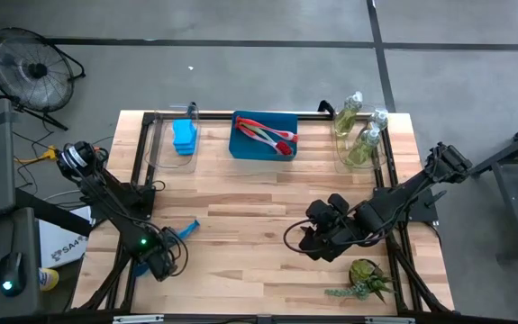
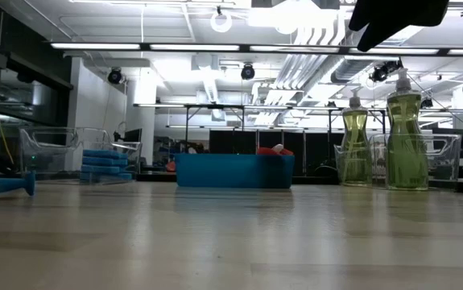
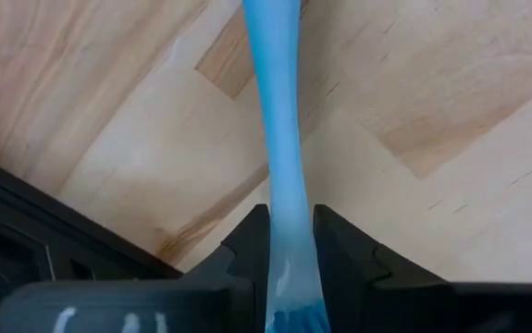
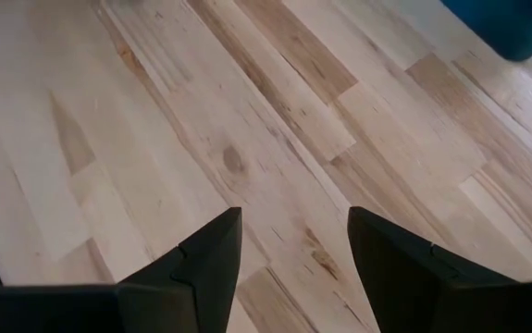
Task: Pick & Place Kitchen Sink Supplies
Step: Put the blue dish brush into the blue bin
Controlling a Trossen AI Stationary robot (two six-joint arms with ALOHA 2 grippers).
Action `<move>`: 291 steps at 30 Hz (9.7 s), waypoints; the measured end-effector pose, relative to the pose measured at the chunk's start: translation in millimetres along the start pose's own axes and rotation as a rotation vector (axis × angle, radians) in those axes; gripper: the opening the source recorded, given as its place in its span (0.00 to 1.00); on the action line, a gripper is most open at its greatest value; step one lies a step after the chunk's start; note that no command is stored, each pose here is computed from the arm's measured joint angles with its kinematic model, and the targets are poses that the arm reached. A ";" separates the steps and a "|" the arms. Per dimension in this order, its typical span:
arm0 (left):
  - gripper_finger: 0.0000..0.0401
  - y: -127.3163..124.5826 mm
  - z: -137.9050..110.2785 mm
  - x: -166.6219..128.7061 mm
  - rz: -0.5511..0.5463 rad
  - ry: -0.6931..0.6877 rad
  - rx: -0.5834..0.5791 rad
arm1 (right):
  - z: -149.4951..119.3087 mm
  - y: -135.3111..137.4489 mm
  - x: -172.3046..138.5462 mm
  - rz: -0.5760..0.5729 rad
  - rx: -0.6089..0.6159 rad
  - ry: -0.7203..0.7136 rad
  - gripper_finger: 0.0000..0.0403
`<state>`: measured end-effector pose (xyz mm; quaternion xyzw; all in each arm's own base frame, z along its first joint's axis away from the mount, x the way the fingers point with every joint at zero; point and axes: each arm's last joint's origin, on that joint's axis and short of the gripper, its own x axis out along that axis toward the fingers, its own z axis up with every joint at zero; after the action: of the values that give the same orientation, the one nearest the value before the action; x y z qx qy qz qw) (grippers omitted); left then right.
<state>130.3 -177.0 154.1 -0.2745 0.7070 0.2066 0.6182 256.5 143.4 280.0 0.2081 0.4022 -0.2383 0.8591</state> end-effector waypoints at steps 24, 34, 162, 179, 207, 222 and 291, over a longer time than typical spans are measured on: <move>0.15 -34.3 53.0 -49.1 -0.248 -0.620 -0.108 | 6.7 5.9 -0.1 0.024 -0.019 -0.116 0.48; 0.15 -58.1 119.7 -103.8 -0.402 -1.020 0.056 | 16.1 19.6 -2.7 0.128 -0.081 -0.223 0.48; 0.54 194.6 86.9 -182.4 -0.031 -1.653 0.516 | 216.3 -134.1 27.0 0.212 0.134 -0.513 0.11; 0.54 210.3 93.5 -186.0 -0.181 -1.662 0.651 | 308.6 -175.0 90.7 0.085 0.002 -0.084 0.11; 0.54 208.7 91.6 -181.6 -0.328 -1.603 0.718 | 325.2 -241.0 141.3 0.292 -0.091 0.052 0.11; 0.54 207.9 90.9 -181.5 -0.385 -1.588 0.717 | 314.2 -270.7 184.7 0.554 0.144 0.195 0.11; 0.54 208.3 91.0 -173.2 -0.416 -1.508 0.670 | 289.9 -251.3 227.6 0.243 -0.120 0.320 0.13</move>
<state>80.2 62.6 301.6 0.0097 0.0649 -0.0039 0.9978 411.3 -271.9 229.4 0.2389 0.5191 -0.0722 0.8175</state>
